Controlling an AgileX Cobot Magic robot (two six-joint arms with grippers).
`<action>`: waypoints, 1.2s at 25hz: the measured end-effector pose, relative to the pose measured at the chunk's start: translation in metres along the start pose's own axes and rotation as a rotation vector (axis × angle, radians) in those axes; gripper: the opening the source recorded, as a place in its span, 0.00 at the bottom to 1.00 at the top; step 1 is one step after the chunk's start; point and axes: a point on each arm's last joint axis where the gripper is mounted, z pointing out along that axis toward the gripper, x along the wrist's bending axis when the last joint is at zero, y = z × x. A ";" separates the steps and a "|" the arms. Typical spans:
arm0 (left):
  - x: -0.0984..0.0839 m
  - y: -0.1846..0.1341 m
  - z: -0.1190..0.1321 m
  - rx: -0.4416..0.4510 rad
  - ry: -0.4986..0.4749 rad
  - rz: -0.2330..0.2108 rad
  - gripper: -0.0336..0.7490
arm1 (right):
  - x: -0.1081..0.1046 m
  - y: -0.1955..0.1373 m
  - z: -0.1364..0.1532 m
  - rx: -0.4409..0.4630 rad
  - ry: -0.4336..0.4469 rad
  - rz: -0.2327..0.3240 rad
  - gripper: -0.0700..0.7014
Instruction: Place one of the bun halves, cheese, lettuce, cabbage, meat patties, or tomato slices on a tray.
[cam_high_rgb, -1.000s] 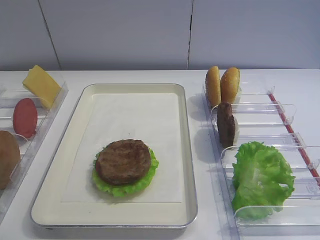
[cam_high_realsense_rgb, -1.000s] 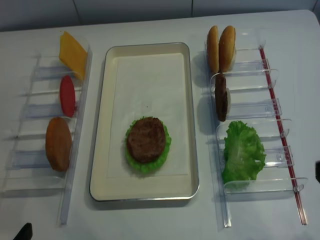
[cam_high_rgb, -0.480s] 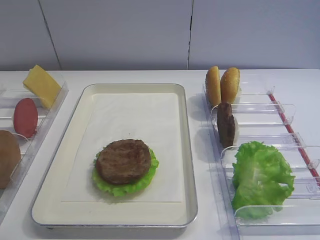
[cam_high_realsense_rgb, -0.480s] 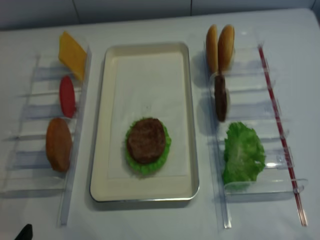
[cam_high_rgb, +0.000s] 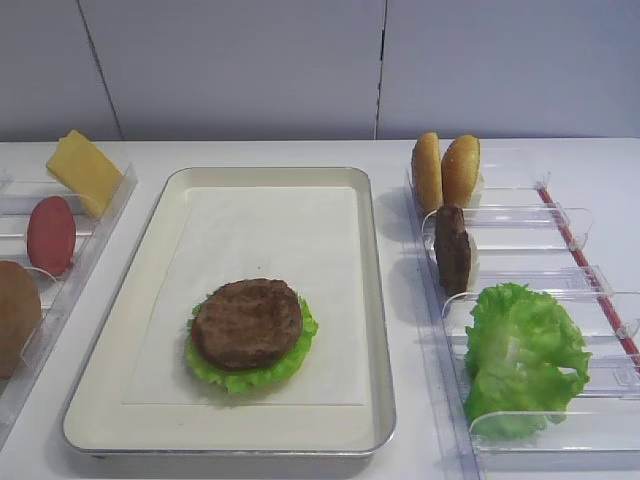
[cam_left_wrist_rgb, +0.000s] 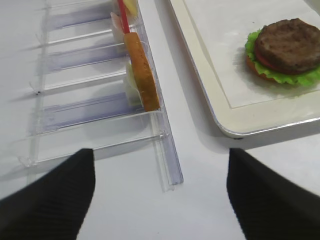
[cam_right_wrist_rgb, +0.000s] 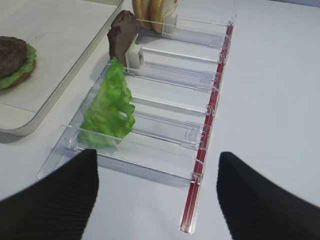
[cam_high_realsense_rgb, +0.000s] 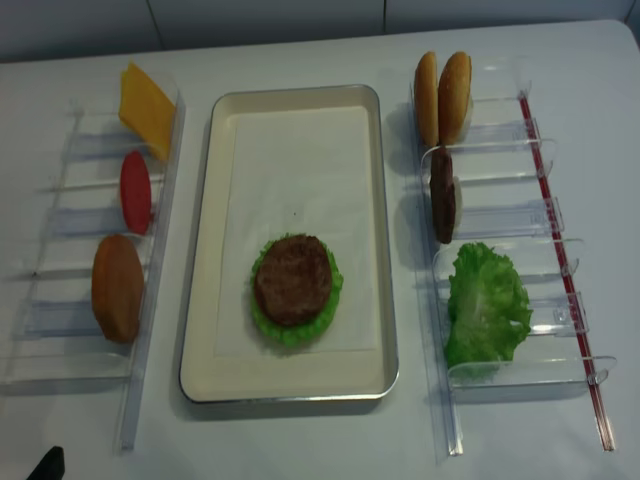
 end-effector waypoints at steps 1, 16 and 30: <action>0.000 0.000 0.000 0.000 0.000 0.000 0.70 | 0.000 0.000 0.000 0.000 0.000 0.000 0.78; 0.000 0.000 0.000 0.000 0.000 0.000 0.70 | 0.001 0.000 0.001 -0.009 -0.134 0.084 0.62; 0.000 0.000 0.000 0.000 0.000 0.000 0.70 | 0.002 0.001 0.001 -0.017 -0.245 0.151 0.42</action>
